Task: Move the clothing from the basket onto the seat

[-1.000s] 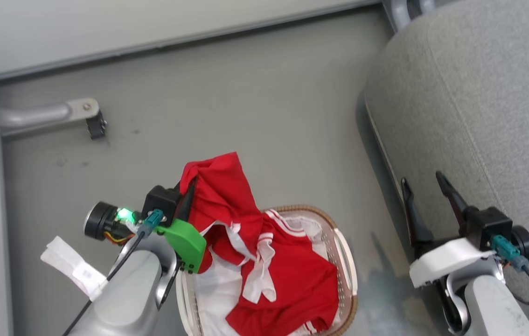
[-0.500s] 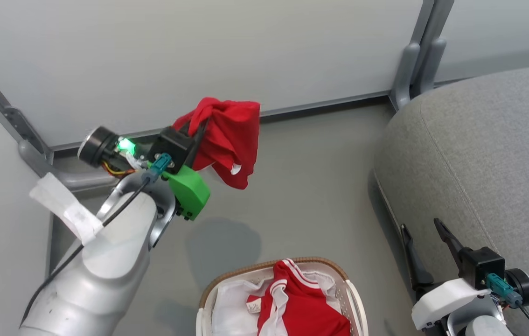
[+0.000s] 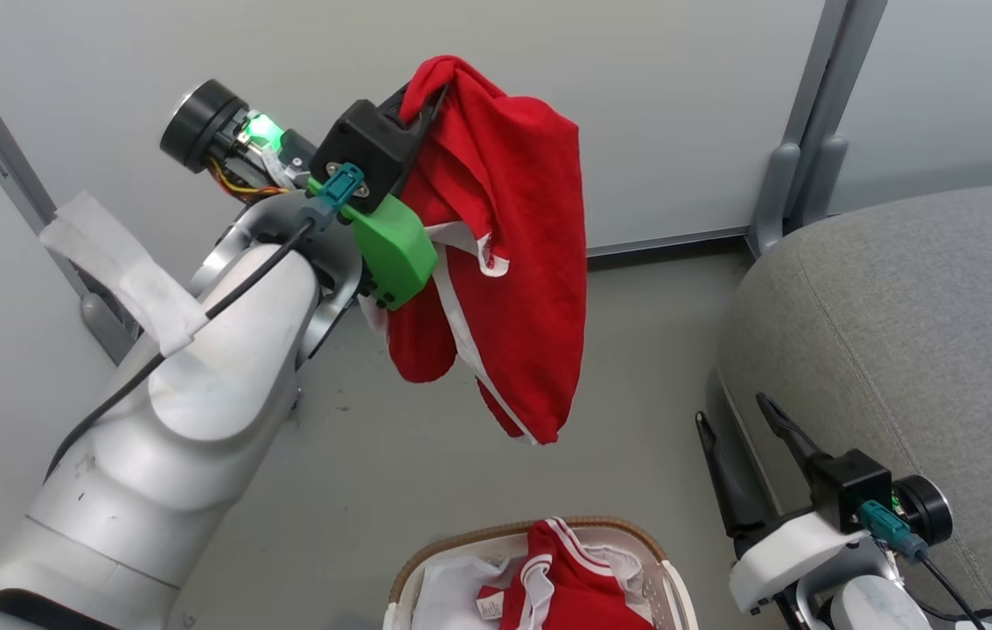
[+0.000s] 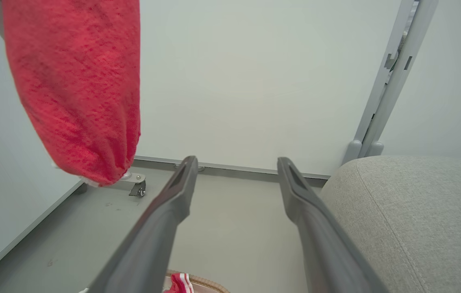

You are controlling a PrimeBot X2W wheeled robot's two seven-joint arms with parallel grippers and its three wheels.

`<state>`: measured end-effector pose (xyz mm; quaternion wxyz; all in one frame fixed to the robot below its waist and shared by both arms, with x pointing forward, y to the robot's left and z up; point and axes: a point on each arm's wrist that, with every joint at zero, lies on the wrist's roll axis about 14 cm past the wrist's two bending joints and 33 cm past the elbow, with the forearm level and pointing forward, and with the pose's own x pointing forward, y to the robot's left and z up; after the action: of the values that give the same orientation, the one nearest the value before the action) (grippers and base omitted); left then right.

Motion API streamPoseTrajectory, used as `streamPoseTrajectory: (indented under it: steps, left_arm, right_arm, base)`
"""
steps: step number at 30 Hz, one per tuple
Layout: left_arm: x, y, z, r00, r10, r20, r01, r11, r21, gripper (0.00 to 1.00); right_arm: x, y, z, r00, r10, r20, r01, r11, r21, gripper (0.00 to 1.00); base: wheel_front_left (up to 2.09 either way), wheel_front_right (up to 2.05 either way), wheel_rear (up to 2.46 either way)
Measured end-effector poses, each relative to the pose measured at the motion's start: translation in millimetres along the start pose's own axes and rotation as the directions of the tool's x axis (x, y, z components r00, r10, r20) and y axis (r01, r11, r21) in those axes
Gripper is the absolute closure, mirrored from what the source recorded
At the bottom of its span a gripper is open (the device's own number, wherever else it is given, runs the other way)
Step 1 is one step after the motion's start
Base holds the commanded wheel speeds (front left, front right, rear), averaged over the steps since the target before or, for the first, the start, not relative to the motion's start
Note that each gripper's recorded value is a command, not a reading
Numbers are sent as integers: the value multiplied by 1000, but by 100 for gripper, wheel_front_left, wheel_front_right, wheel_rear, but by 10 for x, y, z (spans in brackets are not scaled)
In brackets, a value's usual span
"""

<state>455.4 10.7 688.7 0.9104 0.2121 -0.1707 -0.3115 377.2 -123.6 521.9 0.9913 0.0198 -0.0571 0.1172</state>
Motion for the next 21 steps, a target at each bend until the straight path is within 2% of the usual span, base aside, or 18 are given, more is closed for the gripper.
streamPoseTrajectory:
  steps: [14,21]
  left_arm:
    - [86,41,571,995,-29,96,25,999,44,100]
    - [117,-52,769,989,-53,138,48,998,39,100]
  right_arm:
    - [256,522,138,984,175,33,-173,984,-44,0]
    - [399,770,268,965,257,62,-253,965,-63,0]
  base:
    - [0,0,0]
    - [0,0,0]
